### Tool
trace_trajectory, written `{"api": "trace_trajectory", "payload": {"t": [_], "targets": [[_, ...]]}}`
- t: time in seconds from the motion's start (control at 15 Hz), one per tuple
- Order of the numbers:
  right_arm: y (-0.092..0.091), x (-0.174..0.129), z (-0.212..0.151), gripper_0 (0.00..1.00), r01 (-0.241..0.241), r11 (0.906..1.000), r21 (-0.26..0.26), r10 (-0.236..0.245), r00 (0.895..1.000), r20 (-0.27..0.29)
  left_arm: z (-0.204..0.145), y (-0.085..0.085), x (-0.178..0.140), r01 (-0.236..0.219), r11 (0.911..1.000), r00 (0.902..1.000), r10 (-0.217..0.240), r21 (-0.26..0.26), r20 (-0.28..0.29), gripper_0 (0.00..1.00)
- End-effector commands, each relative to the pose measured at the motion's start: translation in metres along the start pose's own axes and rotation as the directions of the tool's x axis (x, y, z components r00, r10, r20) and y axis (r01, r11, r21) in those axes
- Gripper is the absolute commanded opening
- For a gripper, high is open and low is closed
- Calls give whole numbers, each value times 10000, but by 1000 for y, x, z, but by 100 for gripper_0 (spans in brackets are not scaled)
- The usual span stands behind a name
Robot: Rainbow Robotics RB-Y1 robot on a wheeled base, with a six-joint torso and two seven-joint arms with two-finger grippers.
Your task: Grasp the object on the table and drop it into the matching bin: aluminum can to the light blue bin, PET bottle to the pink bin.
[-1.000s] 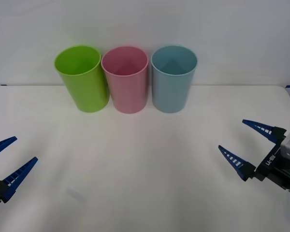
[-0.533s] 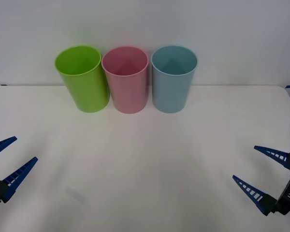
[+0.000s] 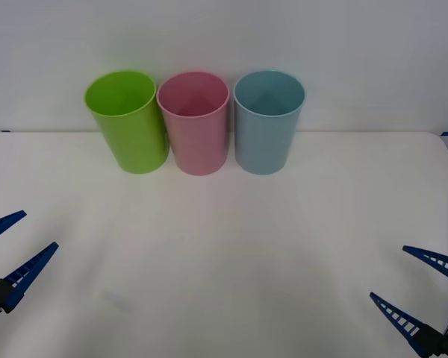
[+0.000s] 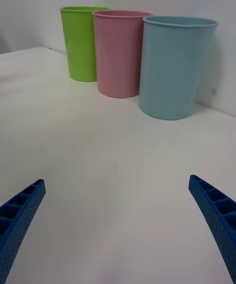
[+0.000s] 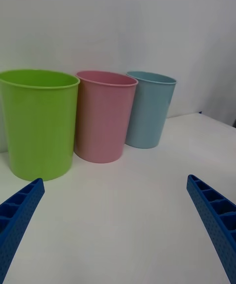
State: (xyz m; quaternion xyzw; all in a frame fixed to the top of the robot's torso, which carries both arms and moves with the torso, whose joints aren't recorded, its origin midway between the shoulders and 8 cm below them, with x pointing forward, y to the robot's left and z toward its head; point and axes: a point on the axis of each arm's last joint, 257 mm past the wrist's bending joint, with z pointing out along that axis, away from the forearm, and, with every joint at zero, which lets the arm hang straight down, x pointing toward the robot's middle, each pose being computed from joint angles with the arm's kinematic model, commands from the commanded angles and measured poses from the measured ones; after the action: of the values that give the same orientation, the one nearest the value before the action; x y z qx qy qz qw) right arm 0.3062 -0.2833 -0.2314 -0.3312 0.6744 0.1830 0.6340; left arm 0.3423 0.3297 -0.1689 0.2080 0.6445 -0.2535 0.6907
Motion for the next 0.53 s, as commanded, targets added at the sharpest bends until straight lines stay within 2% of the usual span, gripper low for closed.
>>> {"api": "trace_trajectory", "payload": {"t": [0.07, 0.53], "targets": [[1, 3, -4, 100, -54, 10000, 44, 54, 9999, -88, 0, 0, 0, 0, 10000, 10000, 0, 0, 0, 100], [-1, 10, -17, 100, -87, 9996, 252, 95, 9994, -320, 0, 0, 0, 0, 10000, 10000, 0, 0, 0, 100]]}}
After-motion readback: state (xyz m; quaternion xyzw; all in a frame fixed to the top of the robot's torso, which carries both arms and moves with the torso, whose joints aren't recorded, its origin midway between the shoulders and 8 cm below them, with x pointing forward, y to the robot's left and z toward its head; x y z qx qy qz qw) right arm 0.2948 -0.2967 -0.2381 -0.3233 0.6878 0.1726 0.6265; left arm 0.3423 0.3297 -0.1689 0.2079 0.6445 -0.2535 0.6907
